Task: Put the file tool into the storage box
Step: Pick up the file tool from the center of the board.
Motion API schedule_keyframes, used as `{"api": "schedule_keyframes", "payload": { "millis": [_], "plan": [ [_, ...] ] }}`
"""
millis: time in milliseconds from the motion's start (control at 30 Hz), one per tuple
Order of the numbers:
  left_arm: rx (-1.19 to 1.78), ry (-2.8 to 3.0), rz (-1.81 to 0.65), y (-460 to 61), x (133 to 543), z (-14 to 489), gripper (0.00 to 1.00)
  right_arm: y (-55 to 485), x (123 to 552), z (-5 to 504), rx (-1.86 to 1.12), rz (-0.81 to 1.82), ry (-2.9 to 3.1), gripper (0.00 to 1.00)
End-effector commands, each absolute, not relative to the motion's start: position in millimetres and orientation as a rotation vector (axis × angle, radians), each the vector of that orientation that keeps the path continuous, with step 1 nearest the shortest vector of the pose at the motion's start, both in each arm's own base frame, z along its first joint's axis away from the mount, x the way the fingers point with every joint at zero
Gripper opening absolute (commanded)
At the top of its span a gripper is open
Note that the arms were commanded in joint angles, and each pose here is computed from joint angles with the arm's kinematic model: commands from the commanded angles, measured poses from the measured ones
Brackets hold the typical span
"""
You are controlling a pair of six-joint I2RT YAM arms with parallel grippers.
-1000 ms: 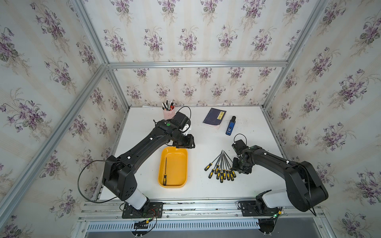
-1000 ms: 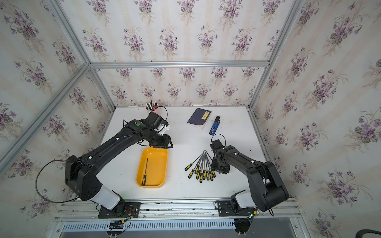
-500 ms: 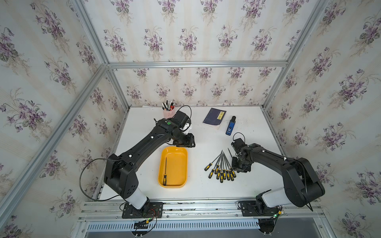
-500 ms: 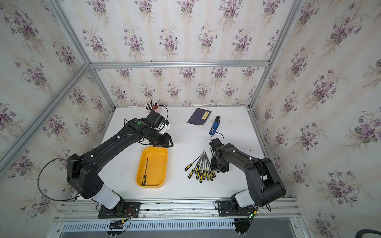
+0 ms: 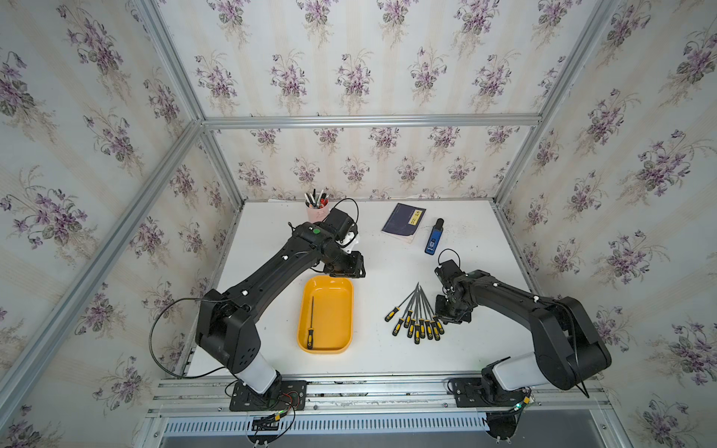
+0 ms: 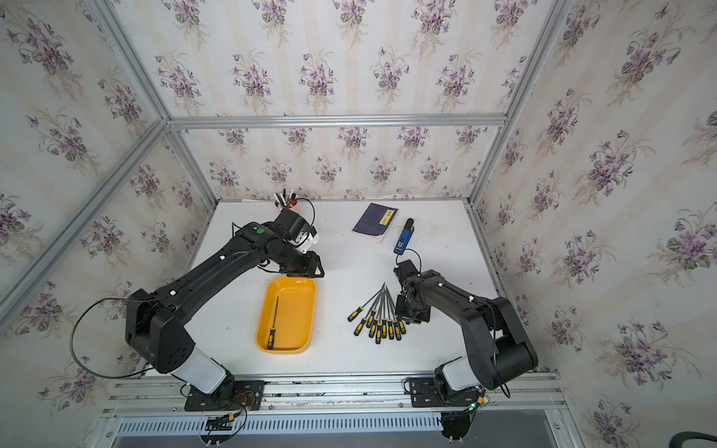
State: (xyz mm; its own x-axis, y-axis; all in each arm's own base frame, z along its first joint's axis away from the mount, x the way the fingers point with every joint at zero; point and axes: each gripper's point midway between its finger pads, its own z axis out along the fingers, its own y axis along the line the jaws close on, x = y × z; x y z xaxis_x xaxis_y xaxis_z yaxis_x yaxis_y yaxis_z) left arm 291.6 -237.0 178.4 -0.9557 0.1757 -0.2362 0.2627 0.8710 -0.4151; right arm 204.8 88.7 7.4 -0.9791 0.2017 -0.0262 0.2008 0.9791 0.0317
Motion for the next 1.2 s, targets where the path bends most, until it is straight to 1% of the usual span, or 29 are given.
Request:
{"api": "schedule_keyframes", "payload": {
  "millis": [0,167,267,467,533,600,633,700,833,1167],
  "plan": [
    [0.33,2.821,-0.753,-243,295,190,0.53,98,228,21,0.299,0.125,2.986,0.08],
    [0.292,2.753,-0.959,-262,302,218,0.53,118,246,78,0.264,0.343,2.815,0.05],
    [0.269,2.692,-1.102,-274,306,238,0.53,128,250,115,0.228,0.472,2.704,0.04],
    [0.22,2.538,-1.371,-301,318,274,0.54,169,244,178,0.132,0.883,2.493,0.04],
    [0.196,2.502,-1.423,-307,324,280,0.54,182,240,193,0.111,1.009,2.43,0.03],
    [0.184,2.459,-1.468,-313,330,288,0.54,194,234,202,0.085,1.081,2.398,0.02],
    [0.179,2.44,-1.488,-315,333,292,0.59,198,232,204,0.071,1.09,2.393,0.02],
    [0.181,2.417,-1.513,-321,336,299,0.61,206,228,203,0.048,1.087,2.407,0.02],
    [0.227,2.452,-1.506,-332,334,295,0.61,226,219,202,-0.021,1.108,2.429,0.02],
    [0.248,2.506,-1.489,-346,333,268,0.61,246,219,201,-0.055,1.161,2.442,0.02]
  ]
}}
